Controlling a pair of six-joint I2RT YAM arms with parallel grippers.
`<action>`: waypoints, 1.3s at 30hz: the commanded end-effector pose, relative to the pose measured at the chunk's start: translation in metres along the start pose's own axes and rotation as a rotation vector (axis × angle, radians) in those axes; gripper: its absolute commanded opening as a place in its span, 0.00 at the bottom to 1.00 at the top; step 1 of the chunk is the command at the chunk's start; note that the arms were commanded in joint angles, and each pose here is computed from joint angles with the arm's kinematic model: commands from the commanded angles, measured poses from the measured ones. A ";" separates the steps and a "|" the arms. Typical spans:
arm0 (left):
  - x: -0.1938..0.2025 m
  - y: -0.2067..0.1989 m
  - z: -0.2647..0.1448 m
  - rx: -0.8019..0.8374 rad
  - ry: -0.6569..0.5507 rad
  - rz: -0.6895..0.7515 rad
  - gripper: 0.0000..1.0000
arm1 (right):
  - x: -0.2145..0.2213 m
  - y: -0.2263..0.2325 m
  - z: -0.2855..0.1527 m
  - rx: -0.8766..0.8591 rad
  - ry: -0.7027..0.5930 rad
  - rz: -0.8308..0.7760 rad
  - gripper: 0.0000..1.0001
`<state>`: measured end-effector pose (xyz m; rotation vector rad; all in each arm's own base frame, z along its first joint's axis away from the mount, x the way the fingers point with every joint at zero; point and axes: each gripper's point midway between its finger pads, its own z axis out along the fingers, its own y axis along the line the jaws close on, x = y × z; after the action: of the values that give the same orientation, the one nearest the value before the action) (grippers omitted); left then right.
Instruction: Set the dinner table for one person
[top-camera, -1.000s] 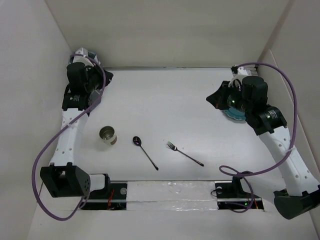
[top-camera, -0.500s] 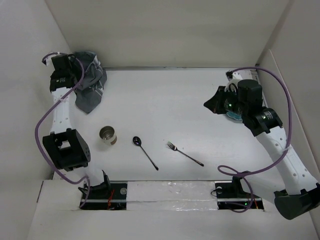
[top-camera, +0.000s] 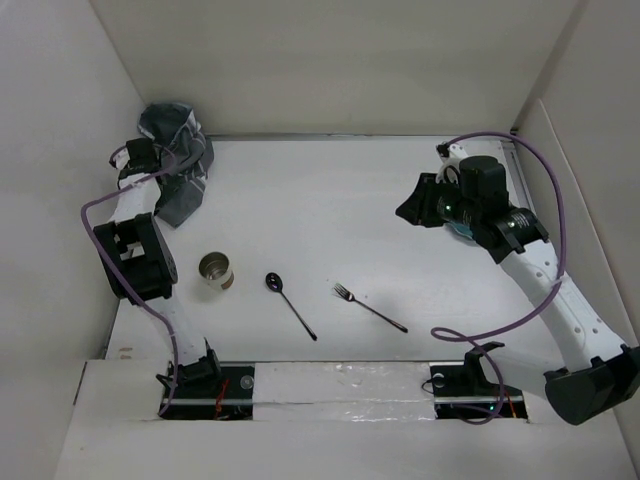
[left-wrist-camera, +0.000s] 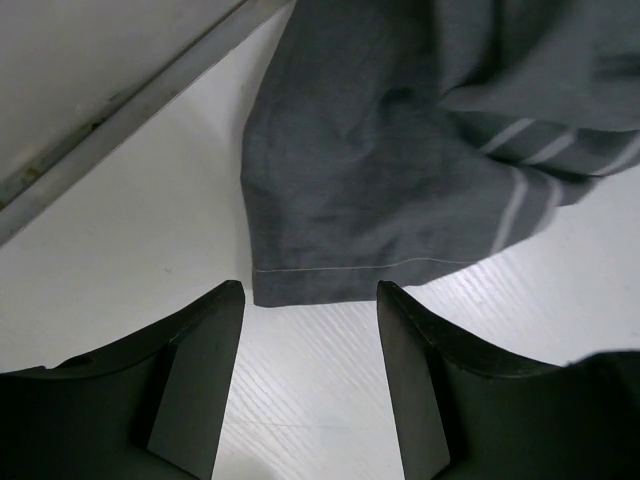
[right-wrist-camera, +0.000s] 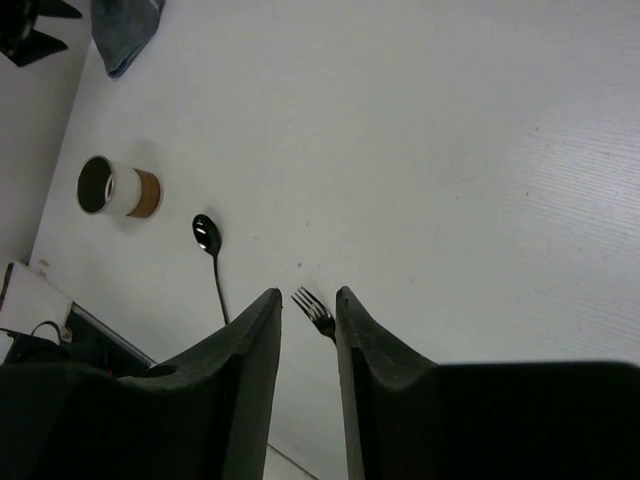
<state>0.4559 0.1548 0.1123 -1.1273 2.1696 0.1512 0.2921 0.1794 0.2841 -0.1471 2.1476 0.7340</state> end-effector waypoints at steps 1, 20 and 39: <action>0.006 0.014 0.009 -0.046 0.023 -0.001 0.53 | -0.009 0.008 0.007 -0.046 -0.044 -0.032 0.36; 0.091 0.006 0.054 -0.024 0.261 -0.030 0.00 | -0.001 0.002 0.011 -0.025 -0.015 -0.031 0.38; 0.329 -0.355 -0.173 0.920 0.500 0.416 0.20 | -0.043 -0.037 0.005 0.157 -0.112 0.014 0.45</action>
<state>0.5161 -0.3289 0.1073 -0.2191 2.4123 -0.8182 0.3269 0.1566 0.2815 -0.0546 2.1344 0.6109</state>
